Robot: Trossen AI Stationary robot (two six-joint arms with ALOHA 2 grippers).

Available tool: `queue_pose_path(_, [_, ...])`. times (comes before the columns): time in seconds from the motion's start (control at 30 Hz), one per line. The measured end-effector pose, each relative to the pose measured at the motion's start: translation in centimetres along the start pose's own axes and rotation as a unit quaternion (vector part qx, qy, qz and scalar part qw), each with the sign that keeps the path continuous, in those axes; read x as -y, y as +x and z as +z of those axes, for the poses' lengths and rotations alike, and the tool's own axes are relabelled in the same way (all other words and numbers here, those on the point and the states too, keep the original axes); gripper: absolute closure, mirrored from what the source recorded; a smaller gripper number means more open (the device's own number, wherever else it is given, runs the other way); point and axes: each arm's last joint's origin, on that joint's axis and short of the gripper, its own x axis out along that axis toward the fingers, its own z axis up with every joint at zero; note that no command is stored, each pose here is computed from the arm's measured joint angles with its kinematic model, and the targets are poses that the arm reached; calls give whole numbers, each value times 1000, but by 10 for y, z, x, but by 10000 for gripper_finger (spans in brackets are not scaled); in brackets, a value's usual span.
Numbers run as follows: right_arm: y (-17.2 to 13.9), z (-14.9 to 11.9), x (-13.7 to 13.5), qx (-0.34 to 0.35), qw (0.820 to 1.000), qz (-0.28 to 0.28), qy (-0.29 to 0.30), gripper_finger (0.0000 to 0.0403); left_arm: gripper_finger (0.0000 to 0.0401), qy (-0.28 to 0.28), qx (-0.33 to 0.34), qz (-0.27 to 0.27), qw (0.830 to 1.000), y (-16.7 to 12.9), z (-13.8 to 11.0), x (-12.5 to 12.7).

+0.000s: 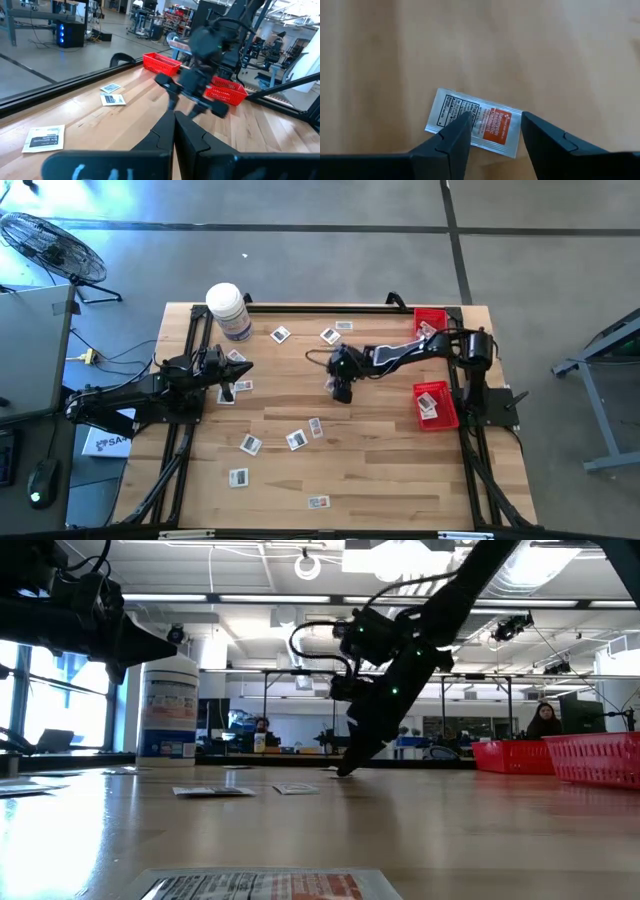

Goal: Pick & Place First Aid Supplies
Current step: Put the ointment pack into the top basket

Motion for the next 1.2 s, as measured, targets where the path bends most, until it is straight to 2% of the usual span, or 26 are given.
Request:
queue_pose_path(0.27, [-14,34,-35,-8,996,30,-82,211,400,0,0,0,1000,0,0,0])
queue_pose_path(0.43, [-20,33,-55,-49,992,44,-106,191,400,0,0,0,1000,0,0,0])
queue_pose_path(0.63, [-16,30,-74,-10,991,41,-124,196,400,0,0,0,1000,0,0,0])
queue_pose_path(0.93, [-5,11,-66,14,994,62,-85,232,400,0,0,0,1000,0,0,0])
queue_pose_path(1.03, [-3,10,-66,40,993,68,-93,242,400,0,0,0,1000,0,0,0])
queue_pose_path(1.2, [0,9,-66,37,992,66,-104,248,400,0,0,0,1000,0,0,0])
